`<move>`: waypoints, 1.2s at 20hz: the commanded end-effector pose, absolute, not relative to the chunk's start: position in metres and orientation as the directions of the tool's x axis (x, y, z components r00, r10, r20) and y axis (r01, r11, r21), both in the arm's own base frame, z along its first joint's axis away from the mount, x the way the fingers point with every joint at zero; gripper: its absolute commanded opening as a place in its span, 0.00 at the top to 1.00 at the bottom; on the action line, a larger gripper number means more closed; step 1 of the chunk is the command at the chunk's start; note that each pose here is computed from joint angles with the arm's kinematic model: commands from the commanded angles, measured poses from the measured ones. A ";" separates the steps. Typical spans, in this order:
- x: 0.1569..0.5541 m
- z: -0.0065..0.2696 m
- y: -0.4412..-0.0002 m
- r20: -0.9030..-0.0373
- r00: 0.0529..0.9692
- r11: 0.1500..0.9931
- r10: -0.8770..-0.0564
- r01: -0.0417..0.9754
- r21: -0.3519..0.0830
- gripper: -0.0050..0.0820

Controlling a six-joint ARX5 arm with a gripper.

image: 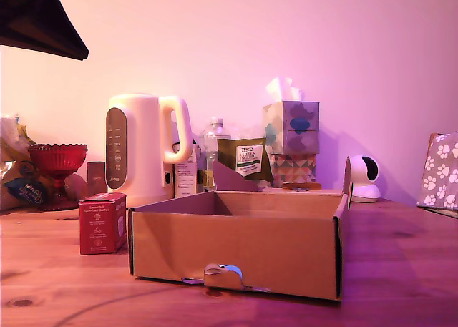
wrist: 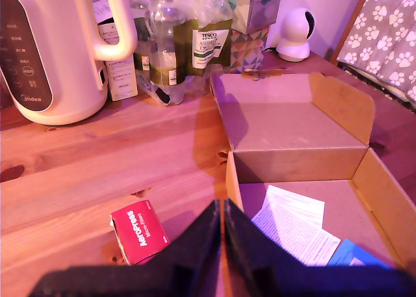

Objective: Pick the red carton of coffee filters and place it in the cardboard box

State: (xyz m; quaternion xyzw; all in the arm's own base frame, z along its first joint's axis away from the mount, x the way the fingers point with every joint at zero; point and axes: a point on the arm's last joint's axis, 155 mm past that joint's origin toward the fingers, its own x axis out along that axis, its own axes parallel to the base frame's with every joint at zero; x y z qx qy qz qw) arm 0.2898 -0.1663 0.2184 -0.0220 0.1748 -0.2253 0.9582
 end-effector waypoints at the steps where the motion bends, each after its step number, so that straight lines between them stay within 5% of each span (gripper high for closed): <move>1: 0.289 0.209 -0.167 -0.340 0.831 0.897 -0.441 0.425 -0.125 0.97; 9: 0.289 0.209 -0.167 -0.337 0.832 0.897 -0.441 0.422 -0.131 0.97; 15: 0.322 0.212 -0.164 -0.280 0.894 0.936 -0.351 0.325 -0.134 0.97; 19: 0.335 0.171 -0.165 -0.383 0.873 0.953 -0.303 0.271 -0.136 0.97; 22: 0.337 0.146 -0.162 -0.455 0.851 0.963 -0.263 0.203 -0.176 0.97; 24: 0.338 0.136 -0.159 -0.489 0.840 0.971 -0.236 0.180 -0.159 0.96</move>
